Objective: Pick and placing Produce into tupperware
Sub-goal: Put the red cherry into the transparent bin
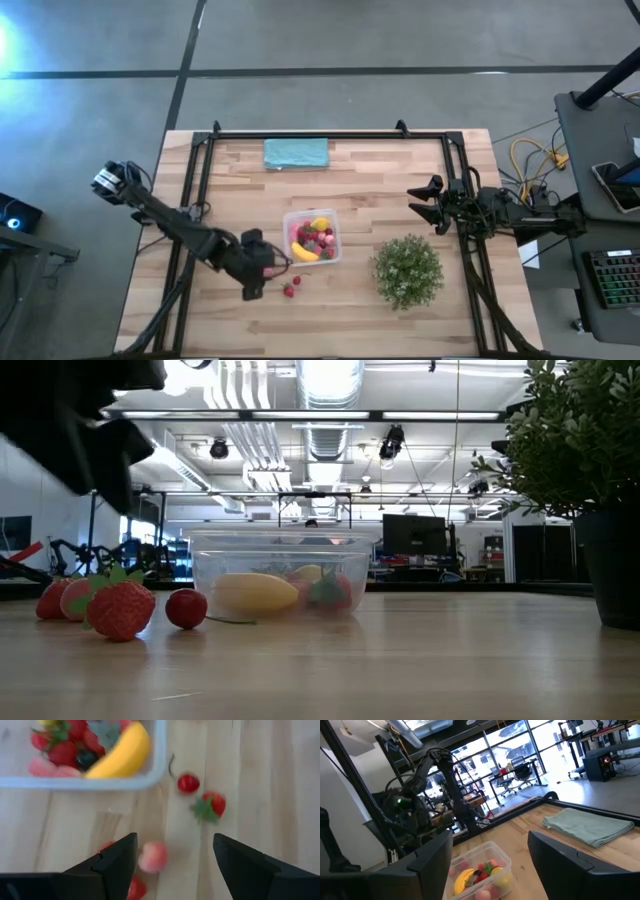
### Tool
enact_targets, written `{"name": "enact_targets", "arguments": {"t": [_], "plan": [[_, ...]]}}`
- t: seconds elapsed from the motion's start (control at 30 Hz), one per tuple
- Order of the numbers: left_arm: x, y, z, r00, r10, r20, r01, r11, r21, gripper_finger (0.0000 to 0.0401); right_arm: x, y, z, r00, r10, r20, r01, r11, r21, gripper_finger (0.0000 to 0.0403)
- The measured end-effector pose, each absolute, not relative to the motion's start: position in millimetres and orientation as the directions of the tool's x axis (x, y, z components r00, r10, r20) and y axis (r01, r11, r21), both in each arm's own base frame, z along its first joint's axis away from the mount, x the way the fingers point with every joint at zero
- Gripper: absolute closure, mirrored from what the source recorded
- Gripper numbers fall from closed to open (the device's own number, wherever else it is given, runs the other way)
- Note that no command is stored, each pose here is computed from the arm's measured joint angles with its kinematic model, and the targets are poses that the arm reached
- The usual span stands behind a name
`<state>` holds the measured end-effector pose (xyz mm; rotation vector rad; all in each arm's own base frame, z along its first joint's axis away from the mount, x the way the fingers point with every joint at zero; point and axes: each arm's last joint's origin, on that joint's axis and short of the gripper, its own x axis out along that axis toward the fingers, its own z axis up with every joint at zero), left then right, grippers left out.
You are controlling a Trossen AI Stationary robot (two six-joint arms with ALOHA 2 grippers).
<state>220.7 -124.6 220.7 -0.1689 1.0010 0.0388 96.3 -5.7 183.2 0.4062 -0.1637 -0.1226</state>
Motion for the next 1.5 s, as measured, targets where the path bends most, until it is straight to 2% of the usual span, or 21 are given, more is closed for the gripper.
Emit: {"name": "enact_targets", "arguments": {"t": [0.13,0.43,0.57,0.7,0.87,1.0,1.17,1.5], "plan": [[223,-135,207,0.502,-0.041,-0.864,-0.111,0.988,-0.111,0.0154,96,-6,183,0.98,-0.151,0.133,0.086,0.912,0.402,0.015],[246,-151,205,0.567,-0.11,-0.816,-0.263,0.915,-0.306,0.0154,96,-6,183,0.98,-0.151,0.133,0.086,0.912,0.402,0.0156],[253,-155,202,0.565,-0.115,-0.817,-0.328,0.878,-0.35,0.0154,96,-6,183,0.98,-0.151,0.133,0.086,0.912,0.402,0.0154],[269,-165,197,0.597,-0.115,-0.794,-0.325,0.87,-0.371,0.0154,96,-6,183,0.979,-0.151,0.133,0.086,0.912,0.402,0.015],[289,-177,183,0.581,-0.069,-0.811,-0.349,0.879,-0.325,0.0154,96,-6,183,0.979,-0.151,0.133,0.086,0.912,0.402,0.015],[296,-179,179,0.518,0.024,-0.855,-0.401,0.89,-0.219,0.0154,96,-6,183,0.979,-0.151,0.133,0.086,0.912,0.402,0.0154],[296,-177,187,0.443,0.148,-0.884,-0.57,0.808,-0.151,0.0154,96,-6,183,0.979,-0.151,0.133,0.086,0.912,0.402,0.0156],[303,-181,183,0.486,0.121,-0.866,-0.565,0.799,-0.206,0.0154,96,-6,183,0.979,-0.151,0.133,0.086,0.912,0.402,0.015]]}}
